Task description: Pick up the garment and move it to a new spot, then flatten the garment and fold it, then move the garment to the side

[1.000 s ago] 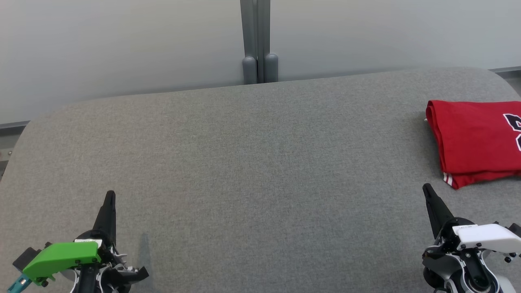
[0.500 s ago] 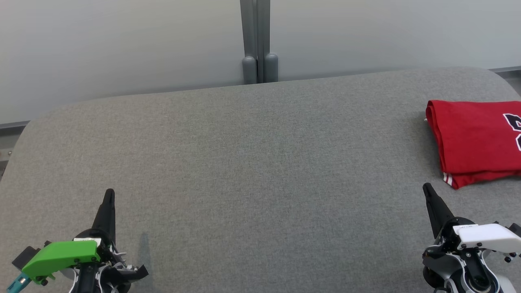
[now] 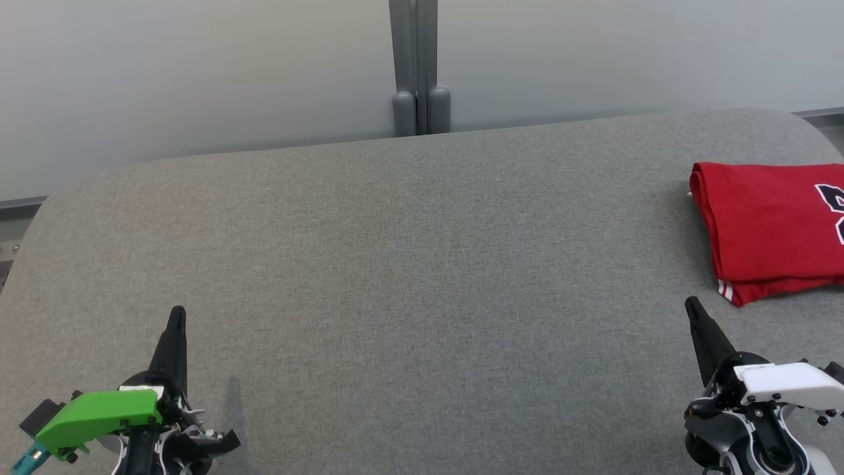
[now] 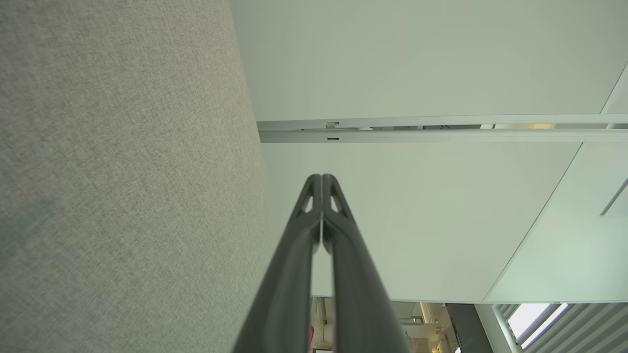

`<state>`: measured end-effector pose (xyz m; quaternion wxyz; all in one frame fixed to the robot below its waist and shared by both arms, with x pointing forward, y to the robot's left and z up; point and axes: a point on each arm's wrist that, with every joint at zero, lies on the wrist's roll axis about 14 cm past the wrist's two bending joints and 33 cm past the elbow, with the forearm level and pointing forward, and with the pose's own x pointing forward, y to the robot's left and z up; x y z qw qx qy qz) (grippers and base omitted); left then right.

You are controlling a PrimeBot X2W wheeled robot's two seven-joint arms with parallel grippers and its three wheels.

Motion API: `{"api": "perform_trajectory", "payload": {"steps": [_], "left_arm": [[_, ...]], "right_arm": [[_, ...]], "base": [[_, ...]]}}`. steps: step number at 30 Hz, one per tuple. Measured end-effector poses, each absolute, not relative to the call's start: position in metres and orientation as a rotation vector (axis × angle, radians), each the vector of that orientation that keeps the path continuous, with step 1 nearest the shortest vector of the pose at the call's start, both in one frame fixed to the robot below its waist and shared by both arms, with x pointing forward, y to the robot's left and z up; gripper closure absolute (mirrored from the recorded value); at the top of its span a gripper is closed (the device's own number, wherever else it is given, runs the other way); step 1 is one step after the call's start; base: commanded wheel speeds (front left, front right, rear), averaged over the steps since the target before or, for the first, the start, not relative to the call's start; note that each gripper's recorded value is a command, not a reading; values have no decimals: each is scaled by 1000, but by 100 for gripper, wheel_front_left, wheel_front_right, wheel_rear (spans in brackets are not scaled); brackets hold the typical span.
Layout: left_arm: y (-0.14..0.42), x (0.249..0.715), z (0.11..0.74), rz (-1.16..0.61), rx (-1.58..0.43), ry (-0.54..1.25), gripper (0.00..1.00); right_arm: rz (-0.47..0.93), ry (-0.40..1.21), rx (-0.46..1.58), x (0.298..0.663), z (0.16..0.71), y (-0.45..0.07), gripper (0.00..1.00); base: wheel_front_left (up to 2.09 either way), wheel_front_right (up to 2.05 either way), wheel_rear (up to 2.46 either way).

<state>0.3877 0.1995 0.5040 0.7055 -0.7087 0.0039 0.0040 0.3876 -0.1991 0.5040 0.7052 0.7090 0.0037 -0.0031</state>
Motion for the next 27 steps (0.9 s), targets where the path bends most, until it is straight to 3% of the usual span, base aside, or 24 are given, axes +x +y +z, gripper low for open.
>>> {"api": "perform_trajectory", "payload": {"steps": [27], "left_arm": [[200,388,504,9,-1575,8,100]], "right_arm": [[-7,8,1576,388,504,-199,100]], "base": [[0,0,0]]}}
